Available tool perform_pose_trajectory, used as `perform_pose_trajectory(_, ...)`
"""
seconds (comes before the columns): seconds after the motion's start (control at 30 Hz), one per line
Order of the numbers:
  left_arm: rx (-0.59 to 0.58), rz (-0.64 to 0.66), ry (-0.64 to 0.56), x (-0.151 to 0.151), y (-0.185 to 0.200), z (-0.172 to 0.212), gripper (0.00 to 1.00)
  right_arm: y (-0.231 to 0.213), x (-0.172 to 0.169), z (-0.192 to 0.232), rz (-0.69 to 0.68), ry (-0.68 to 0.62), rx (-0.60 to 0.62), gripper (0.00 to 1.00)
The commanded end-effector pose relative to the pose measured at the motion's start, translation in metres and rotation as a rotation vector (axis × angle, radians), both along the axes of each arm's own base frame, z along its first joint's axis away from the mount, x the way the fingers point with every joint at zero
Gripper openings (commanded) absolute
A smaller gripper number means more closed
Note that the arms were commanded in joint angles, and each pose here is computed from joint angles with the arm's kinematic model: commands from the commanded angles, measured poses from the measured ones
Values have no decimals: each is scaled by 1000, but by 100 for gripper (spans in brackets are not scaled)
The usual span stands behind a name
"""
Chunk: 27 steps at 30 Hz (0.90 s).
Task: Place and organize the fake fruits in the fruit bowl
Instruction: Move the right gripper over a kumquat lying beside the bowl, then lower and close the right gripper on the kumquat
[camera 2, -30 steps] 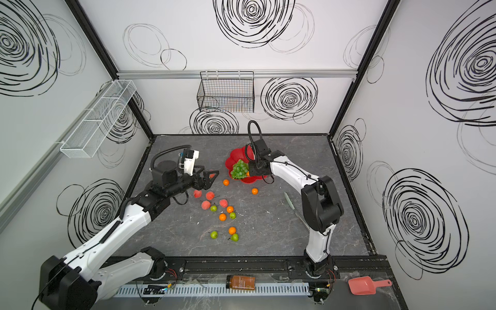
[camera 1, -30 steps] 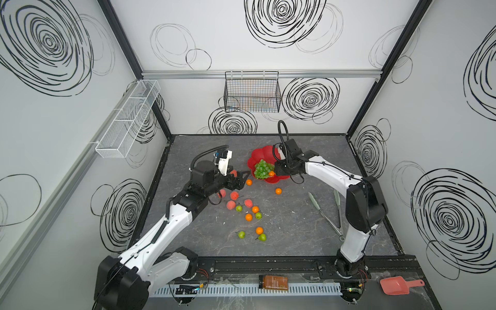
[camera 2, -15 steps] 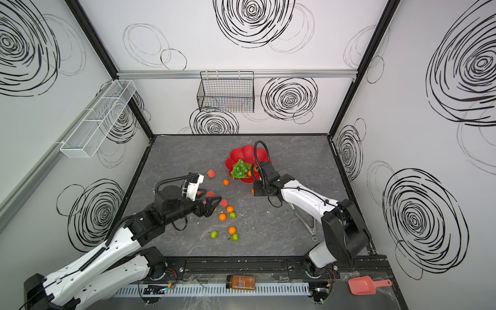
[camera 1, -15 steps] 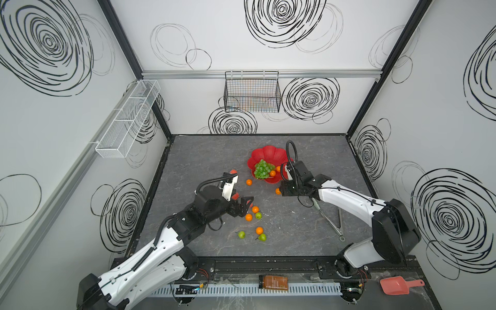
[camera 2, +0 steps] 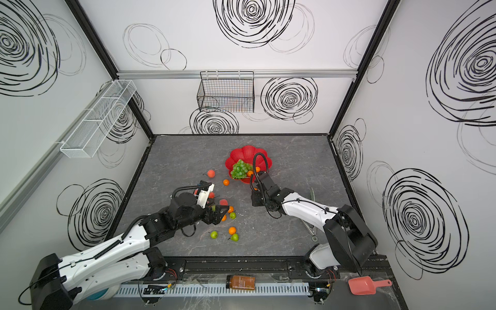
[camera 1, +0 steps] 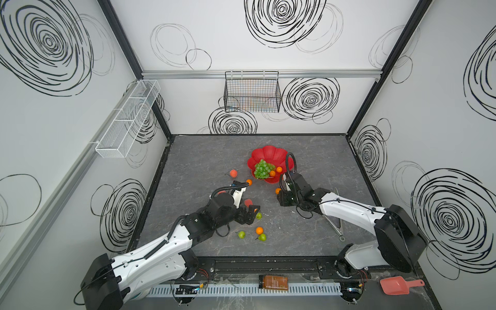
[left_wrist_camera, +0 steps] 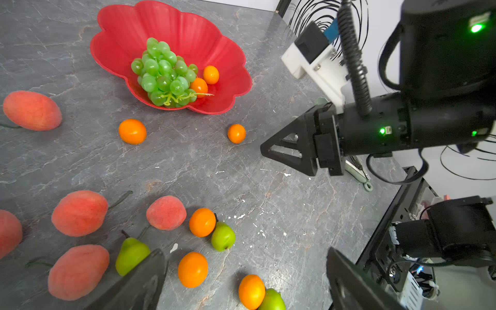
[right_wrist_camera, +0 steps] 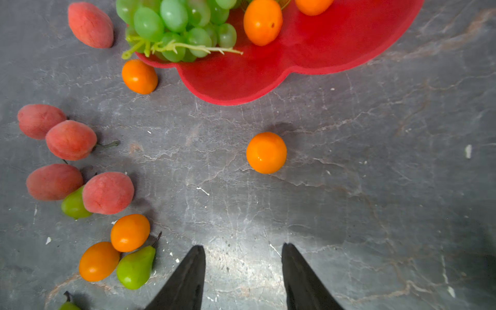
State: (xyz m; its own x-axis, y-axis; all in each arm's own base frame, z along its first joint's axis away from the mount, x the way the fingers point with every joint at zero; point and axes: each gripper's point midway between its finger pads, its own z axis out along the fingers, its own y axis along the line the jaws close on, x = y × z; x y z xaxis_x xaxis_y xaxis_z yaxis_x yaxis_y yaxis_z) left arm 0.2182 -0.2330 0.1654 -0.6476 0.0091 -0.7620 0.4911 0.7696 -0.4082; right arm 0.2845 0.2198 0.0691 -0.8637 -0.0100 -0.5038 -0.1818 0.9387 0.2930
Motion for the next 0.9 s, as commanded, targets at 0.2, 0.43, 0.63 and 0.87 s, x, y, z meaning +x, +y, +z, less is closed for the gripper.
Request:
perform_pose_trajectory(0.2, -49, 9, -36, 5, -6, 10, 96, 7, 32, -9, -45, -2, -3, 55)
perform_pose_trajectory(0.43, -44, 5, -31, 4, -6, 7, 96, 5, 51, -15, -70, -2, -26, 61)
perform_pose_trajectory(0.63, -45, 2, -29, 4, -7, 6, 96, 2, 62, -25, -87, 21, -47, 61)
perform_pose_trajectory(0.87, -40, -4, -25, 4, -8, 3, 96, 1, 71, -30, -89, 30, -64, 58)
